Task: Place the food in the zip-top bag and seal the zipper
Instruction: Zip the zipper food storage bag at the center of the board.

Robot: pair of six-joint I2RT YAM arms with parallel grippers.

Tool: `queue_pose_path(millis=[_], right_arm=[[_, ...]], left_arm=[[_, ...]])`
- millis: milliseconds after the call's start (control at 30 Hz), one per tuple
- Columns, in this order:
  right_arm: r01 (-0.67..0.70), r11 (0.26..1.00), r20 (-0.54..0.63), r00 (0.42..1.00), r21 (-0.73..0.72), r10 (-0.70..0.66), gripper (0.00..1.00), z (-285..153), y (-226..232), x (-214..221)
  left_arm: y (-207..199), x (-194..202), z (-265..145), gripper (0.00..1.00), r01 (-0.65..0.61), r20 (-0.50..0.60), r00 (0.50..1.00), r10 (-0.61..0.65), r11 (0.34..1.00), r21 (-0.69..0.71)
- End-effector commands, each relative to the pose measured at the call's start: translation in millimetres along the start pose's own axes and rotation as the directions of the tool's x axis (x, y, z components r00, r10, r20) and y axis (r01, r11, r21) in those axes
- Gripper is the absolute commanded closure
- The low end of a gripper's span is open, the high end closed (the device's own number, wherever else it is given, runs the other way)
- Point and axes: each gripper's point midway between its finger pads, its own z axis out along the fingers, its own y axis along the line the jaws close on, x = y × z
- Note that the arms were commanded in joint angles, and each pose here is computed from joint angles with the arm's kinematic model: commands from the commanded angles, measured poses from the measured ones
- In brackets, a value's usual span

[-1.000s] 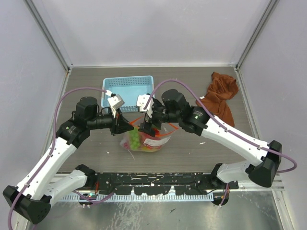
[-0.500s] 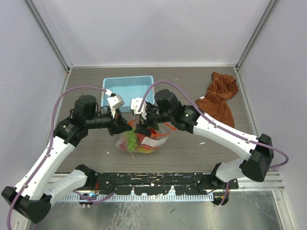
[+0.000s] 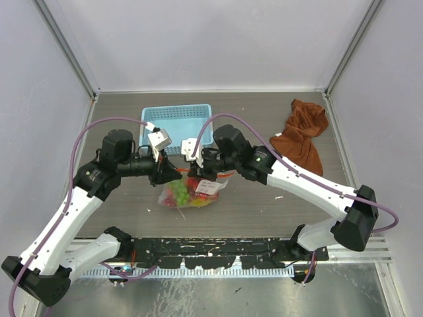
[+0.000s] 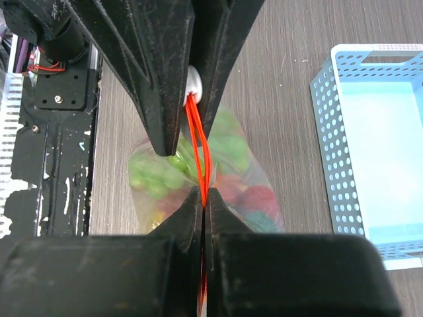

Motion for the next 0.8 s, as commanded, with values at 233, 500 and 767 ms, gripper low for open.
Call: queue_pose_path(millis=[233, 500, 767], right_arm=[[0.013, 0.997, 0.062, 0.998, 0.073, -0.018, 1.00, -36.8, -1.3, -17.4], [-0.021, 0.995, 0.075, 0.997, 0.102, 0.014, 0.99, -46.9, 2.4, -15.4], [-0.038, 0.995, 0.074, 0.997, 0.097, 0.031, 1.00, -47.1, 5.8, -10.4]], left_arm=[[-4.8, -30.0, 1.8, 0.54, -0.069, 0.215, 0.974, 0.066, 0.998, 0.006], [3.0, -19.2, 19.1, 0.41, -0.037, 0.302, 0.953, 0.024, 0.999, 0.035], [3.7, -19.7, 29.0, 0.47, -0.039, 0.326, 0.945, 0.011, 0.996, 0.081]])
